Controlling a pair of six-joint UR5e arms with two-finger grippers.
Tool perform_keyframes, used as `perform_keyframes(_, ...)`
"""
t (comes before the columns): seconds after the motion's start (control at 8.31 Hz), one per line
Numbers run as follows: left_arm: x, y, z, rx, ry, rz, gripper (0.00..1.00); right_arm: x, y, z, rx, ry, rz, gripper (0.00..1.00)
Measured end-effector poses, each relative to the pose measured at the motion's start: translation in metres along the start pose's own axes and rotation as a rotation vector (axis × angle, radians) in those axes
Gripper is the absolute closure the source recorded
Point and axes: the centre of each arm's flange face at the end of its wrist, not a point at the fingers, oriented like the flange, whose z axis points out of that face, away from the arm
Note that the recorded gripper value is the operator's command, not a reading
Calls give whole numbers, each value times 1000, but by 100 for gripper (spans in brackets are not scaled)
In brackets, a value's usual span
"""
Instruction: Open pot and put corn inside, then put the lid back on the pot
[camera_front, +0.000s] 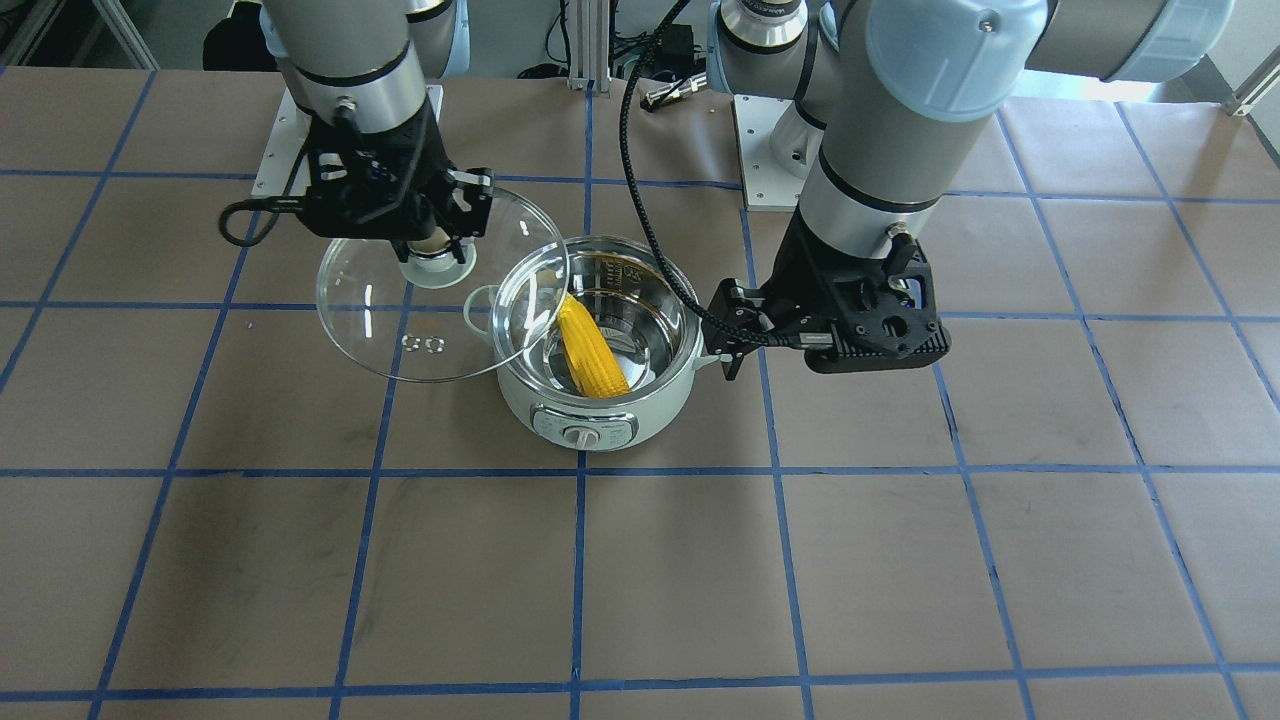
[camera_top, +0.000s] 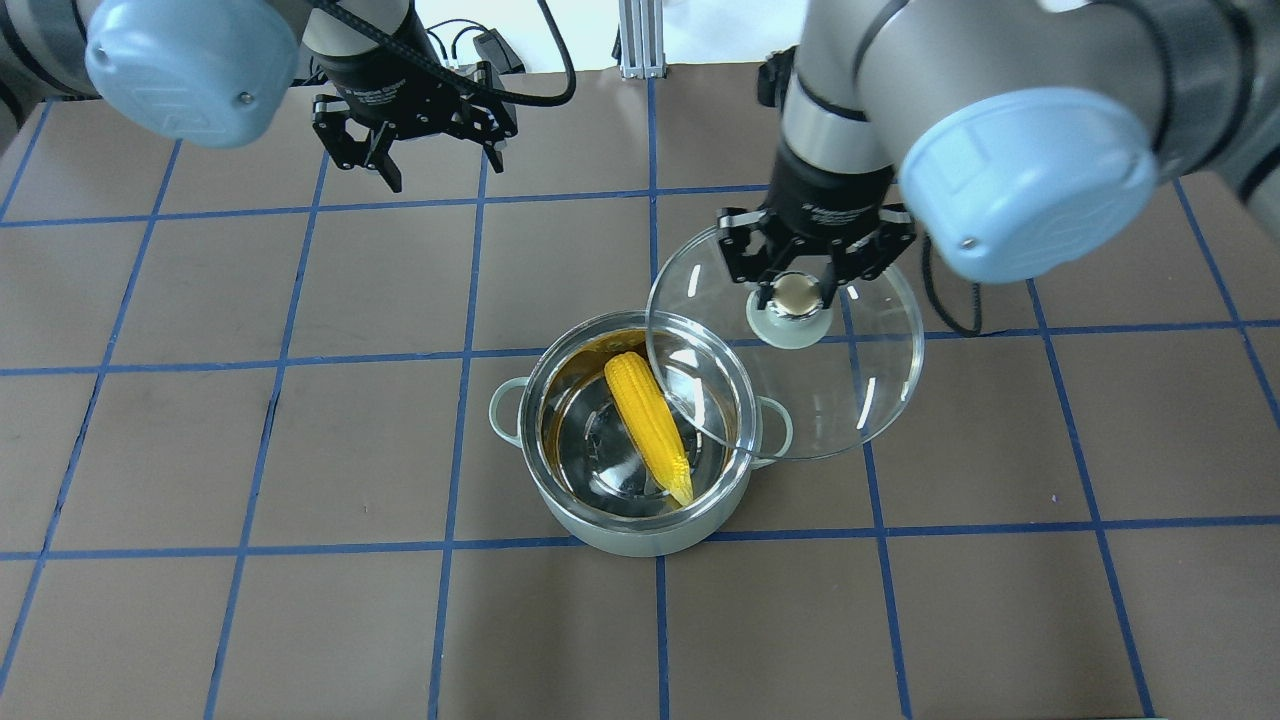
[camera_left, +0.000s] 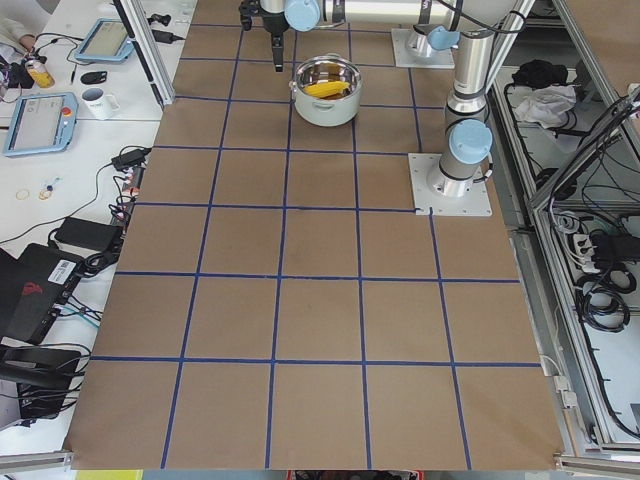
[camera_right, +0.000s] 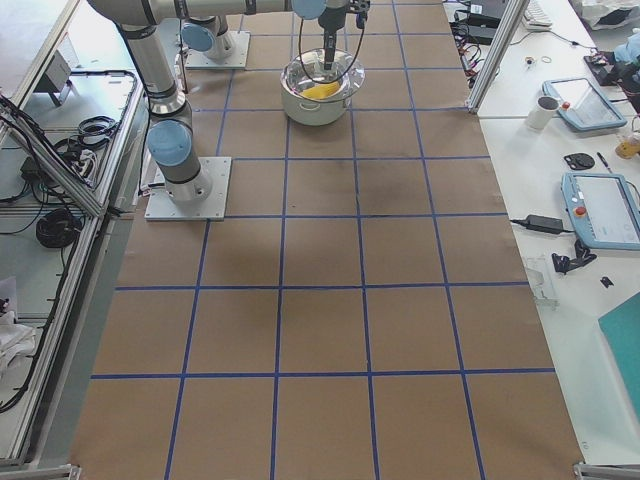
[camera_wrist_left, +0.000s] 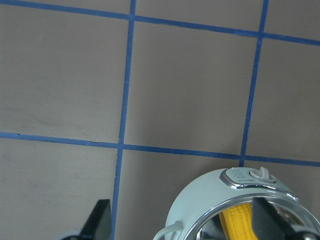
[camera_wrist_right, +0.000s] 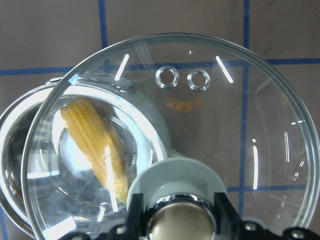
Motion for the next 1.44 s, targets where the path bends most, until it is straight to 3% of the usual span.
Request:
perform_keyframes(0.36,-18,9,-26,23,-1,-23,0,-104,18,51,11,7,-17,79)
perform_keyframes(0.96,-24,16,-24,7,-7,-21,0,-135,24,88,-31,26,-9,79)
perform_keyframes(1.44,-44,14,-23,10,-120,173,0,-135,27,99,-49,37,-10,79)
